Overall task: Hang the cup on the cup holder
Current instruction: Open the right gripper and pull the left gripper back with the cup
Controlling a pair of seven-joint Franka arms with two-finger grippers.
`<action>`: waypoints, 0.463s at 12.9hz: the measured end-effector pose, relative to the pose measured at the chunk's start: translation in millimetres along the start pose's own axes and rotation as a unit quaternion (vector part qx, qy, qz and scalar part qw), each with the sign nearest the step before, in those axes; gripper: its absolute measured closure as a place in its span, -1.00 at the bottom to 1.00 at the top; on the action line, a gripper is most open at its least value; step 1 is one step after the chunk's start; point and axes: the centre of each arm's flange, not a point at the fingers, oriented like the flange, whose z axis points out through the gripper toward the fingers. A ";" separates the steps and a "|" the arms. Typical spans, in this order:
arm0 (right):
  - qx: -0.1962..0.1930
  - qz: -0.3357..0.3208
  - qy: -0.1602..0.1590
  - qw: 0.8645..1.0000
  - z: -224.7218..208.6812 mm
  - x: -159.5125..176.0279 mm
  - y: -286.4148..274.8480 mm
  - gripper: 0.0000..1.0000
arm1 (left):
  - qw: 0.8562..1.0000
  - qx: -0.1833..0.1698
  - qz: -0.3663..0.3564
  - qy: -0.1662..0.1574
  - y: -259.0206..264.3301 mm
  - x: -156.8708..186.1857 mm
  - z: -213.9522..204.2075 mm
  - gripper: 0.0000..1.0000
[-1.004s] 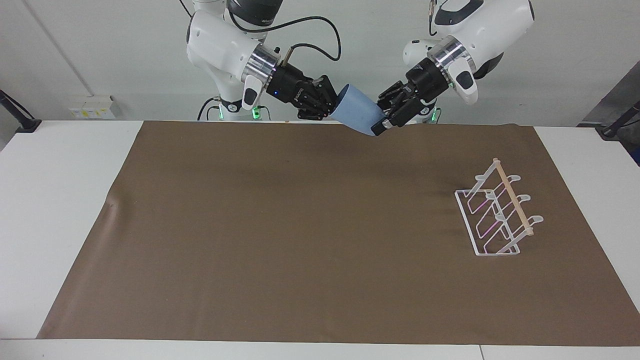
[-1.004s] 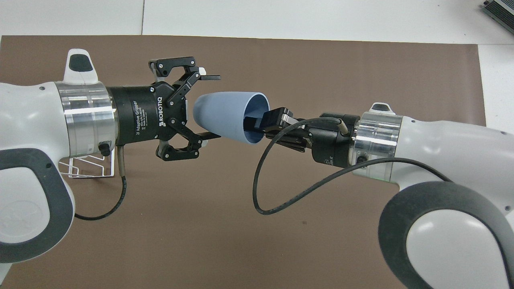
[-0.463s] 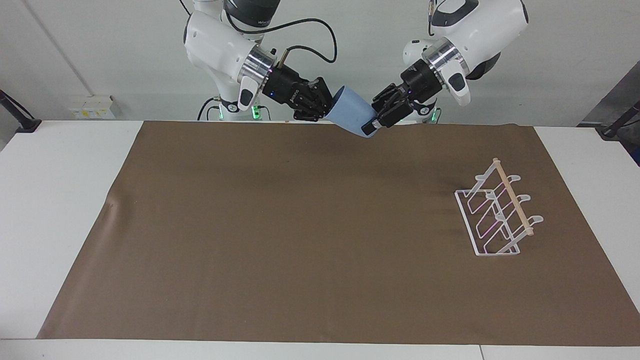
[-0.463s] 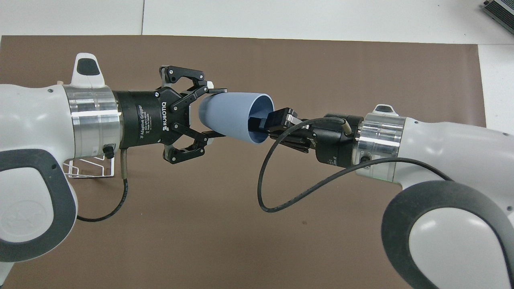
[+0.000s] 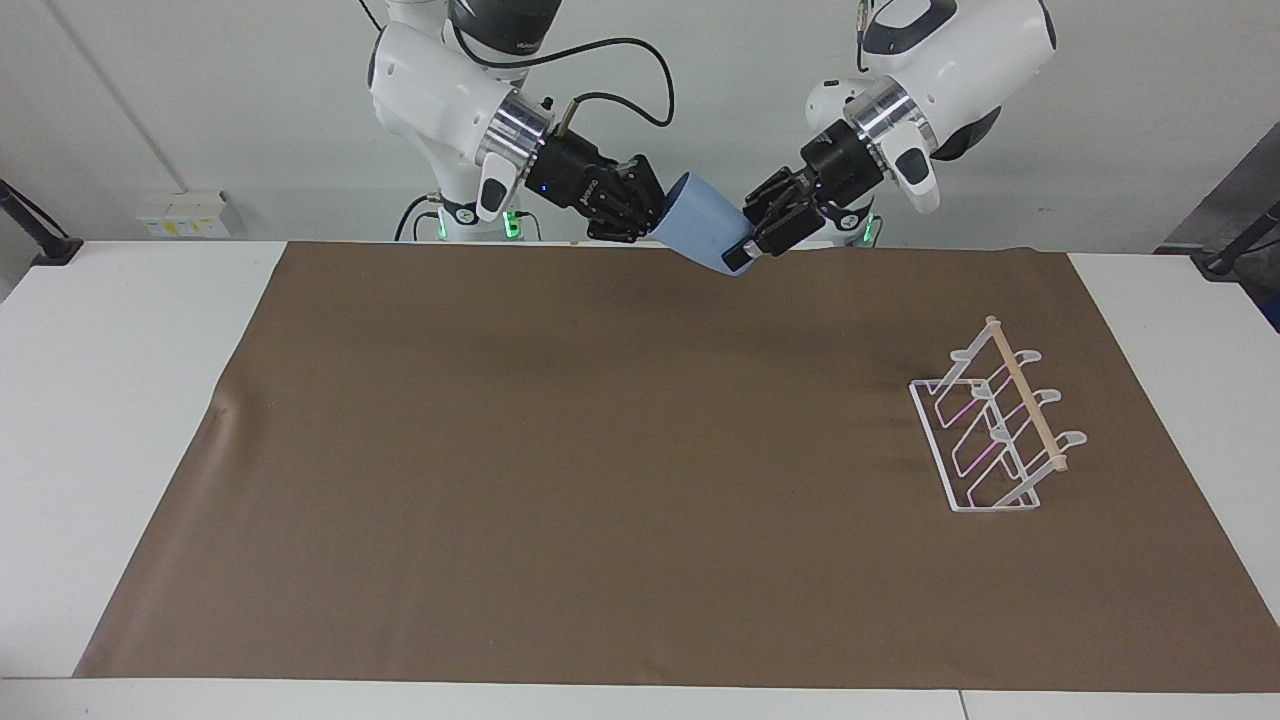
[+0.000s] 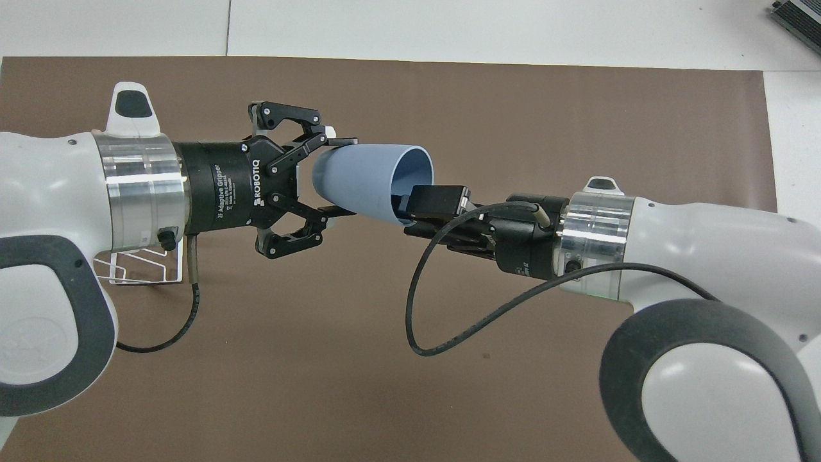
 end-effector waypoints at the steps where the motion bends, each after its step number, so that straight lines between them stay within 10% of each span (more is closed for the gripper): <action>1: 0.000 0.000 0.000 1.000 0.2 0.0 0.6 -0.63 | 1.000 0.000 -0.001 0.001 0.4 1.4 -0.9 -0.42; 3: -0.001 0.001 0.000 1.000 0.1 0.0 0.9 -0.99 | 1.000 0.007 0.006 0.013 -0.3 4.5 -1.4 -0.42; 6: -0.024 -0.018 0.005 1.000 -0.7 1.2 3.6 -1.00 | 0.997 0.040 0.036 0.056 -6.3 10.0 2.7 -0.42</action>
